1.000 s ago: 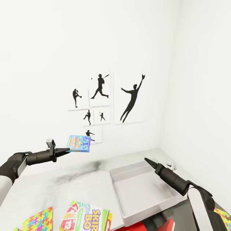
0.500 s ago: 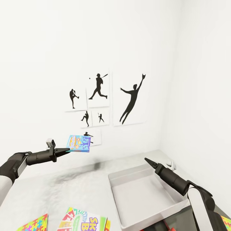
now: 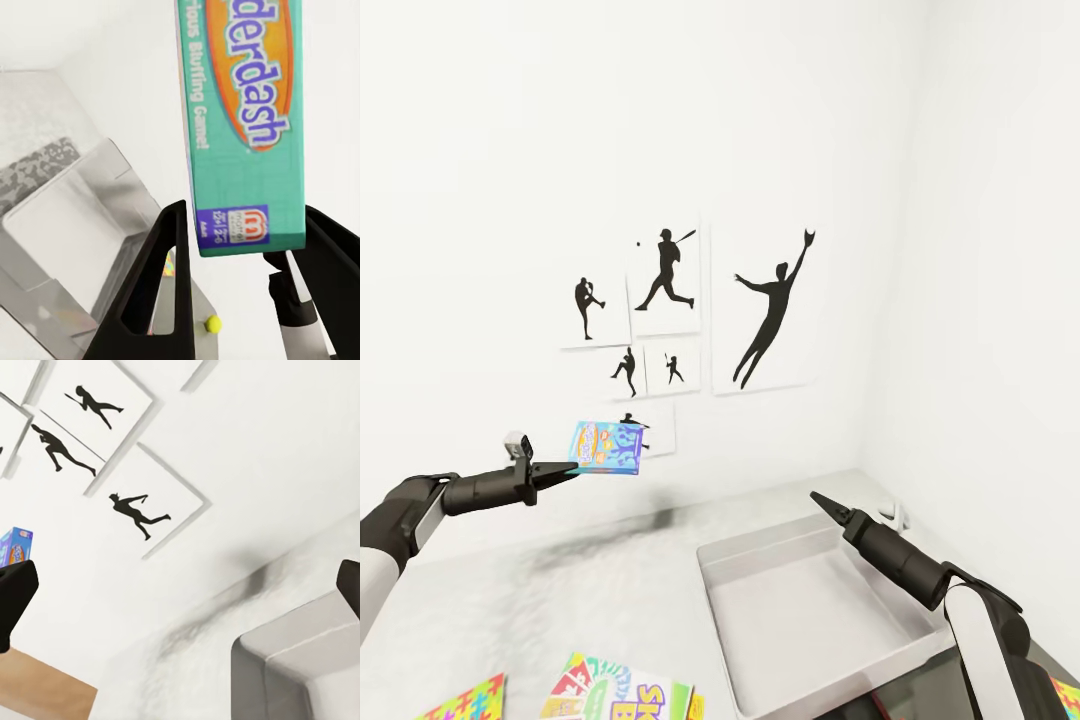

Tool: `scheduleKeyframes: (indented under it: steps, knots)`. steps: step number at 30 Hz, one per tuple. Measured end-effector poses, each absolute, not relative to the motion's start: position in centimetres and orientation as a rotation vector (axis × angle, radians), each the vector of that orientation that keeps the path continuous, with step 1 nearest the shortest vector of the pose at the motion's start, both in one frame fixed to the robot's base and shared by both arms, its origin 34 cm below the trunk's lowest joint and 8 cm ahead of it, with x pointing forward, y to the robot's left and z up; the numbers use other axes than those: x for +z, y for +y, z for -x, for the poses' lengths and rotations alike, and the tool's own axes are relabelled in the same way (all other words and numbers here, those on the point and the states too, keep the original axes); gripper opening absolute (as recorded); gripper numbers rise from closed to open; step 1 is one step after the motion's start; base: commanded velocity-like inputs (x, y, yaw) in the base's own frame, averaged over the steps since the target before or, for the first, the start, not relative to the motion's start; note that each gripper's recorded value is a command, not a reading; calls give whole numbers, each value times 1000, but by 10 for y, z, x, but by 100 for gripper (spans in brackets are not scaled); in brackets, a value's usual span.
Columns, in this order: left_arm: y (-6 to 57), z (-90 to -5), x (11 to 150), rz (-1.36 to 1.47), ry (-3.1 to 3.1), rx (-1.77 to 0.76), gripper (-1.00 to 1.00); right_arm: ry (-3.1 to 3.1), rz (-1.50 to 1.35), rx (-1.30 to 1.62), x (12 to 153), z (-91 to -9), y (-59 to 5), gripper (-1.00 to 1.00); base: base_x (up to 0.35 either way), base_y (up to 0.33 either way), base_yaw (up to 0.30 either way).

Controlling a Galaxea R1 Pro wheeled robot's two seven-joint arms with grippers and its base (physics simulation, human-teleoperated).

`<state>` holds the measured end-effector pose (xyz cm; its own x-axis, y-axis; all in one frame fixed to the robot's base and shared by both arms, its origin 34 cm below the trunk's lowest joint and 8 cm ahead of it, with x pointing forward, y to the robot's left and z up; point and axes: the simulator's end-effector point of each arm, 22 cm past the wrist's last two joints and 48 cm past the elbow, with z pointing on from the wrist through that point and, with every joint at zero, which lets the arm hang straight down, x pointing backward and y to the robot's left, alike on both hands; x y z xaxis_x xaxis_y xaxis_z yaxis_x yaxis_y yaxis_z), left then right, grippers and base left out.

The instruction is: Put all the toys in the child's room - the three board games (two on the bed and one on the table), the two jigsaw puzzles on the table, and the tennis ball on the table - inside the toy box on the table in the child's room.

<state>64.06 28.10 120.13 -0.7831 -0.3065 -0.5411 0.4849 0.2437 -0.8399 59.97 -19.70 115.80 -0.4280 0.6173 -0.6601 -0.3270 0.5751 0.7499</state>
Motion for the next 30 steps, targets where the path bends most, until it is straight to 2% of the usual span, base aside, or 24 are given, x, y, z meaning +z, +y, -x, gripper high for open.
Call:
scheduleKeyframes:
  steps: [30]
  knots:
    - [281,-641,1201,-162,1888,-1606,-100,1705,-245,1073,1160,-599,-200,100,18,0,0]
